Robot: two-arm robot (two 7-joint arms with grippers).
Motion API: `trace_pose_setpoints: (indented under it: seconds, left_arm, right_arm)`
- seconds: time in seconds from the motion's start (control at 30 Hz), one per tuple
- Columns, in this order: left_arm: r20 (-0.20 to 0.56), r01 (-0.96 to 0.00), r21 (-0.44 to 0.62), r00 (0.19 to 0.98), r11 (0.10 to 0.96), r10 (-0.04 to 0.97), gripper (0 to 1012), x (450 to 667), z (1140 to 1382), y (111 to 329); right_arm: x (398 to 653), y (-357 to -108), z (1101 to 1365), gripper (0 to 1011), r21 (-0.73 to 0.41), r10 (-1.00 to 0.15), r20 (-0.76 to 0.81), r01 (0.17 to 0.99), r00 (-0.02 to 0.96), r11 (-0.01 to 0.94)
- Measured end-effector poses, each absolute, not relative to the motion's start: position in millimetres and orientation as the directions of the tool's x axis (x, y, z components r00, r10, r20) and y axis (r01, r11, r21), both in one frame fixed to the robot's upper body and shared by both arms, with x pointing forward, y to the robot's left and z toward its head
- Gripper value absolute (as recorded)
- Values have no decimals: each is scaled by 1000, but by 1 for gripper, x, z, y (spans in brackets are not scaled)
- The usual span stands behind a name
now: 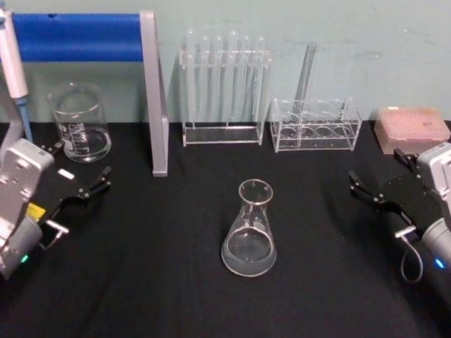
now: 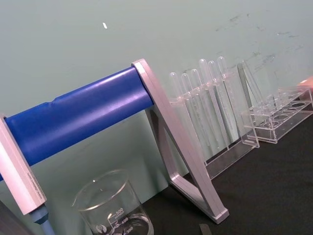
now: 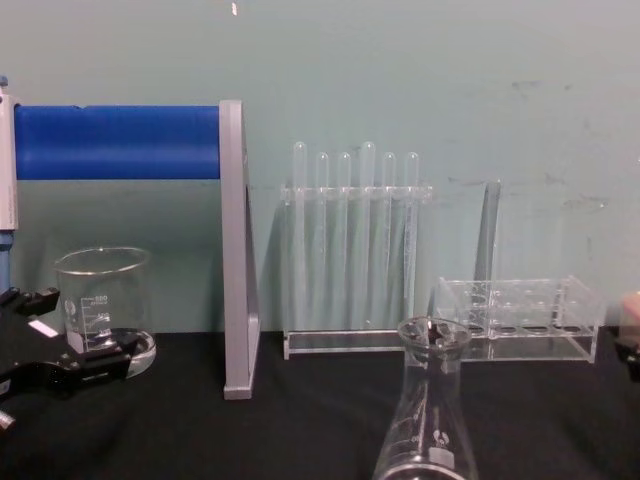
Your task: Grasp the erlenmeyer flask with one hand, shake it three times, then place it back.
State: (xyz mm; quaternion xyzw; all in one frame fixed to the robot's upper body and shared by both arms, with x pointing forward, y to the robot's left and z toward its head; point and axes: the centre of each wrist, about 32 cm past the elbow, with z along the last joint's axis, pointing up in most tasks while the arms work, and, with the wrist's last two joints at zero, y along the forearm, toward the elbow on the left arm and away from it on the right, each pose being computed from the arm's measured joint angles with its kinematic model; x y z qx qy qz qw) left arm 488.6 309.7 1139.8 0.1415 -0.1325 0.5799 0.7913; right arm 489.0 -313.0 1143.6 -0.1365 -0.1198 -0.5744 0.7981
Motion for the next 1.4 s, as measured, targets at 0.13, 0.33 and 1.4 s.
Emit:
trace_pose_setpoints:
  seconds: [0.13, 0.33, 1.4]
  left_arm:
    - [374, -955, 70, 292, 287, 880, 1001, 489, 1140, 310]
    - [374, -955, 70, 292, 287, 880, 1001, 489, 1140, 310]
    - [374, -955, 70, 292, 287, 880, 1001, 489, 1140, 310]
  right_arm:
    - [488, -317, 1148, 1002, -92, -883, 325, 941, 338, 326]
    - [480, -324, 1154, 1003, -99, -869, 302, 920, 391, 380]
    - [466, -313, 1166, 1003, -62, -551, 126, 561, 825, 826]
